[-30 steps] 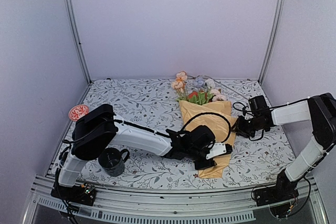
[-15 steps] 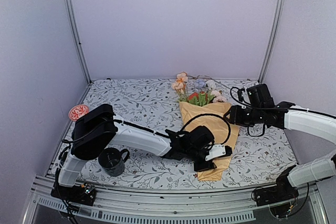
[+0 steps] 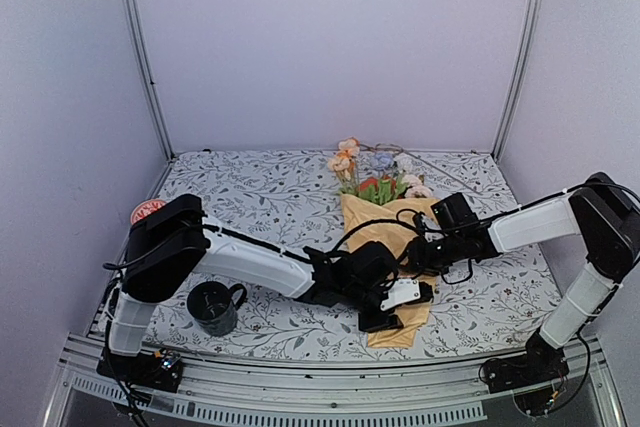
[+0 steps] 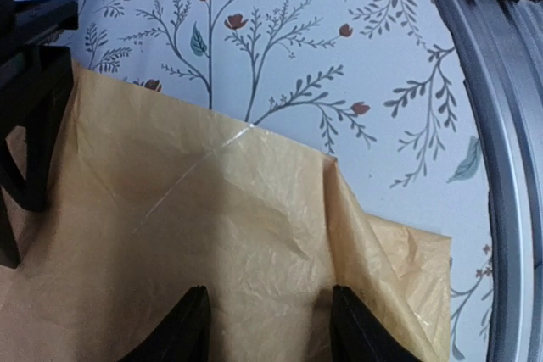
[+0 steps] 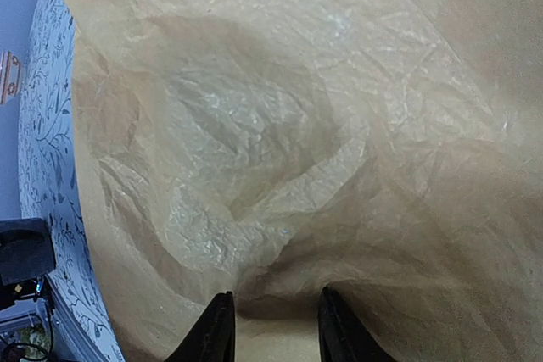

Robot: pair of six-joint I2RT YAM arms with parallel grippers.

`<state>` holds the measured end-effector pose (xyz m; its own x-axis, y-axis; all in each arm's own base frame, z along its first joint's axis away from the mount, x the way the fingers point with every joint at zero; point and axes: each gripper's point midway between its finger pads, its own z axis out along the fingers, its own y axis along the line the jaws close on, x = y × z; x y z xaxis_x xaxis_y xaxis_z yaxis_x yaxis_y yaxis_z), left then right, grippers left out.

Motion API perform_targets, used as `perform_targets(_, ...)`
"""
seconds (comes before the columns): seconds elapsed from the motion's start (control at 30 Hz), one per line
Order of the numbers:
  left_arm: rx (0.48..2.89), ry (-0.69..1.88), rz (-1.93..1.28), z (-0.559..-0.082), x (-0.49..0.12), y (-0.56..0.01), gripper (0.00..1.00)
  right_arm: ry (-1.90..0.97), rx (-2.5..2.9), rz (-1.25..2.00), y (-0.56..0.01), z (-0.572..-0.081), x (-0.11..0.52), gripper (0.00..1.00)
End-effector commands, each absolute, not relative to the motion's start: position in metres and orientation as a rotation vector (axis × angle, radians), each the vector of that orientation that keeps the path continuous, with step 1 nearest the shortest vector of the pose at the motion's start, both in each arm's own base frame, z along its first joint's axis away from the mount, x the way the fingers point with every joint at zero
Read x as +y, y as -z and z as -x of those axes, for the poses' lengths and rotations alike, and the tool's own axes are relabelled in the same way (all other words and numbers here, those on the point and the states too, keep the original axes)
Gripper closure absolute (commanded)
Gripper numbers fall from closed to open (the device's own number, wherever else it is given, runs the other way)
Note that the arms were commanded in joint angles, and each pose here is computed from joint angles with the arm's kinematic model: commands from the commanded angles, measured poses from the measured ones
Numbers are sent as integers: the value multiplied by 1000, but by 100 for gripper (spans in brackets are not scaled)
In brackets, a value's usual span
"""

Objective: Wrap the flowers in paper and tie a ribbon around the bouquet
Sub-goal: Press the fold line on the folded bouquet.

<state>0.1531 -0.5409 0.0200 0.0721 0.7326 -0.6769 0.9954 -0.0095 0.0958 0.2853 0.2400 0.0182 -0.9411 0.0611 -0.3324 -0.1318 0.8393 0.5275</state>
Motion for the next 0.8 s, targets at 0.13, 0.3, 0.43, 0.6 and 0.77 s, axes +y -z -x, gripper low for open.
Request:
perform_targets(0.13, 1788, 673, -1964, -91, -486, -21, 54, -624, 2852, -70, 28, -262, 207, 64)
perform_targets(0.3, 1729, 703, -1996, -81, -479, -50, 60, -668, 2831, -34, 19, -266, 215, 63)
perform_targets(0.43, 1567, 777, -1855, -92, -492, -106, 85, -690, 2831, -23, 17, -266, 218, 63)
perform_targets(0.6, 1747, 604, -1797, -133, -503, -63, 100, -707, 2828, -22, 15, -266, 220, 63)
perform_targets(0.77, 1839, 487, -1974, -120, -489, -2, 100, -707, 2815, -20, 9, -267, 219, 63)
